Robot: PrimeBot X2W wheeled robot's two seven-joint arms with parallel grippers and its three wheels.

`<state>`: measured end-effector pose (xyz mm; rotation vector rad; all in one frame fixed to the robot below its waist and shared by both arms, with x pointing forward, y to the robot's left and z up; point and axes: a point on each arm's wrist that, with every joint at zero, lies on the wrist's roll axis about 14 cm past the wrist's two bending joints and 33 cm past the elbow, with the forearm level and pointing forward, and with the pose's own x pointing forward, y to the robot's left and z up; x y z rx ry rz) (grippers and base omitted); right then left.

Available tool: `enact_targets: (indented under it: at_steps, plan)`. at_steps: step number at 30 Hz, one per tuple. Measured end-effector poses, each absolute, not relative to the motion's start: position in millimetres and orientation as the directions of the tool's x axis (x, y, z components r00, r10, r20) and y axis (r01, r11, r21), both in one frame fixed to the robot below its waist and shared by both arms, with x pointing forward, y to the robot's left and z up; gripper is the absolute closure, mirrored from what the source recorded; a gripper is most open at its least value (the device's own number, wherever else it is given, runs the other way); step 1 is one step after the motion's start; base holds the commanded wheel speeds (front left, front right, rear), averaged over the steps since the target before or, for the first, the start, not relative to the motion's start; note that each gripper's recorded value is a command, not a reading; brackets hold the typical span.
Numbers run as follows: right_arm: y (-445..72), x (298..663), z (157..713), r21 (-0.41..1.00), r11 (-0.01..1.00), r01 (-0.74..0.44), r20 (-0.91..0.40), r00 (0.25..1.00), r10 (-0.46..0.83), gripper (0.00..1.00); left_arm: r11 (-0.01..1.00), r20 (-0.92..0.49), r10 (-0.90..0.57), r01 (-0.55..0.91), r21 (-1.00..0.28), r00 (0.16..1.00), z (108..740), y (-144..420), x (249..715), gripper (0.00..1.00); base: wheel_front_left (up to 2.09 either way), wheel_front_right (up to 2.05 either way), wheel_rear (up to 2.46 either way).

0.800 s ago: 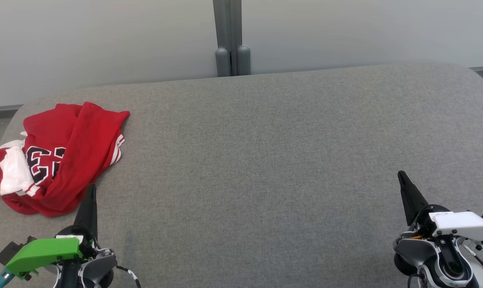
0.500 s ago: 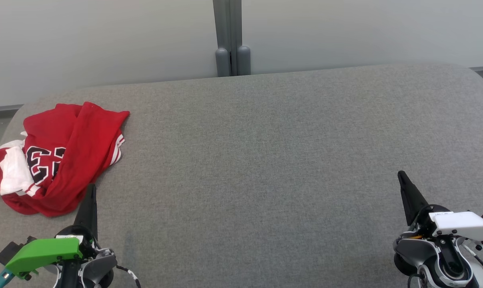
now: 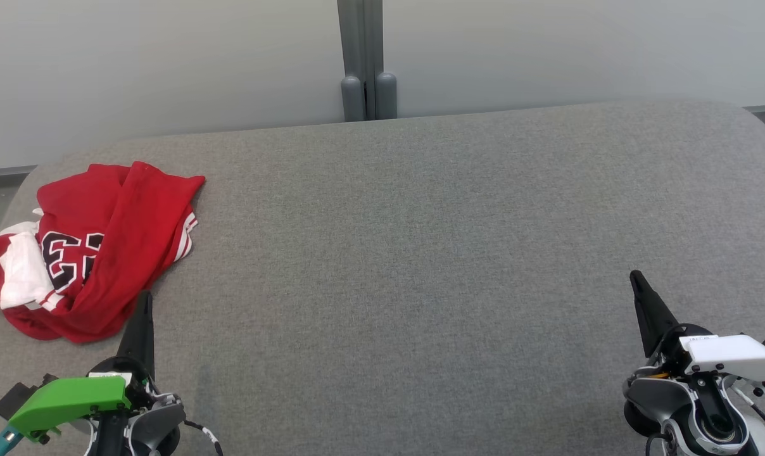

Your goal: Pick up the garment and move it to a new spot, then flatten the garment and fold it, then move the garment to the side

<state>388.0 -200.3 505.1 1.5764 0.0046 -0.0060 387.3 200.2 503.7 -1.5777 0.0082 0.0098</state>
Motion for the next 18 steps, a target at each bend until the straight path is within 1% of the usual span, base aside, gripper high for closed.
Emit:
enact_targets:
  at_steps: [4, 5, 11, 18]
  plan:
    - [-200, 388, 505, 1.000, -0.006, 0.007, -0.007, 1.000, -0.001, 1.00, -0.007, -0.011, 0.001, -0.011, -1.000, 1.000, 504, 200, 387, 1.00, 0.00, 0.00, 0.00]
    - [-200, 388, 504, 1.000, -0.006, 0.009, -0.009, 1.000, -0.001, 0.00, -0.008, -0.014, 0.001, -0.014, -1.000, 1.000, 503, 200, 387, 0.00, 0.00, 0.00, 0.00]
    - [-197, 374, 474, 0.995, -0.022, 0.100, -0.100, 0.995, -0.002, 0.00, -0.022, -0.107, -0.001, -0.107, -0.994, 0.994, 472, 196, 373, 0.00, 0.00, 0.00, 0.00]
    - [-192, 375, 473, 0.994, -0.018, 0.104, -0.104, 0.995, -0.006, 0.00, -0.002, -0.089, 0.004, -0.089, -0.996, 0.996, 478, 191, 374, 0.00, 0.00, 0.00, 0.00]
